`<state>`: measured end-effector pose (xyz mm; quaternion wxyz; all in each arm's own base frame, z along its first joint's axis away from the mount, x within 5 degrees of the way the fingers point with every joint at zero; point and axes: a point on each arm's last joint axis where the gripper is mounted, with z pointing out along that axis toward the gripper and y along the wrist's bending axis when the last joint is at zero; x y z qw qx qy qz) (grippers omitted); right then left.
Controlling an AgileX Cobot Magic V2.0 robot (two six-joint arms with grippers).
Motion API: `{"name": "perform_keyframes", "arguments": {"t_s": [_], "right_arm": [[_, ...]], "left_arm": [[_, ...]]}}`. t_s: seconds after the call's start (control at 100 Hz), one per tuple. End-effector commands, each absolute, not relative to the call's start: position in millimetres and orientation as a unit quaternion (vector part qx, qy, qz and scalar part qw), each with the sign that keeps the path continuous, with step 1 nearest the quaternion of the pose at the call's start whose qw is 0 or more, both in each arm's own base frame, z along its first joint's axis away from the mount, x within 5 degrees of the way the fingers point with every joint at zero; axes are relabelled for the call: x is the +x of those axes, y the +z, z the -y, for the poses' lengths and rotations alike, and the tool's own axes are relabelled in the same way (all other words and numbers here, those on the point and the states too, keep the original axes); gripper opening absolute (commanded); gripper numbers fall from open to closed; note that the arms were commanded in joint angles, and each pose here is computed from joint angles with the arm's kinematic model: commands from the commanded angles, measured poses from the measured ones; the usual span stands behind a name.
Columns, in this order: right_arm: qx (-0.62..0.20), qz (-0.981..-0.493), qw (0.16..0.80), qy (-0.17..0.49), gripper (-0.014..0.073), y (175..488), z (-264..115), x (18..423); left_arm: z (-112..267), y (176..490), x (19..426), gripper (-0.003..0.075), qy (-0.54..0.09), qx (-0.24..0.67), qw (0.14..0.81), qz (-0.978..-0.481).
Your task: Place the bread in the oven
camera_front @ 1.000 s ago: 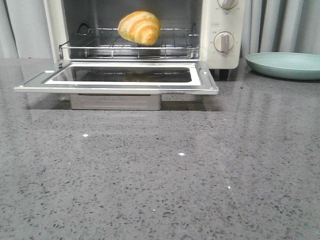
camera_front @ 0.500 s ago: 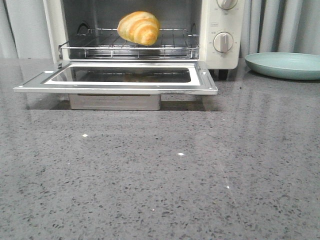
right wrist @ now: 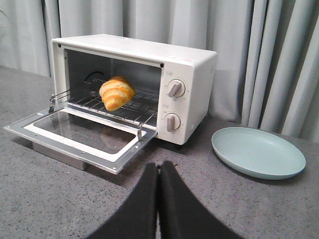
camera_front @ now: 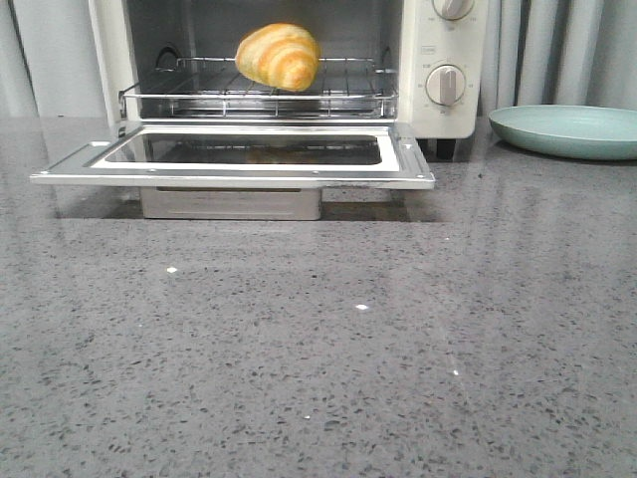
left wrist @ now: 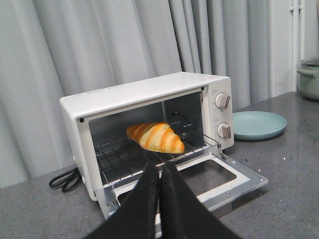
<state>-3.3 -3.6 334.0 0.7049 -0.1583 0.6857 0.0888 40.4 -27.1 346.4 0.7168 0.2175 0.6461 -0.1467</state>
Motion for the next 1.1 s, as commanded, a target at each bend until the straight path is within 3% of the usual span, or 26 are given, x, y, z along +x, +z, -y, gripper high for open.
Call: {"name": "perform_keyframes", "arguments": {"t_s": [0.0,0.34,0.86,1.09], "right_arm": [[-0.151,-0.657,0.734,0.085,-0.0049,346.8,4.5,-4.5],[-0.151,-0.657,0.734,0.085,-0.0049,346.8,4.5,-4.5],[-0.151,-0.657,0.734,0.085,-0.0049,346.6,4.5,-4.5],[-0.151,-0.657,0.734,0.085,-0.0049,346.6,4.5,-4.5]], "left_arm": [[23.4,346.3,38.3,-0.0021,-0.135,0.198,0.736,-0.634],[12.2,237.3,42.7,-0.0021,-0.077,0.074,0.698,-0.708],[10.2,183.1,53.1,-0.0021,-0.047,0.067,0.644,-0.761],[9.9,185.3,53.3,-0.0021,-0.045,0.066,0.652,-0.754]]}}
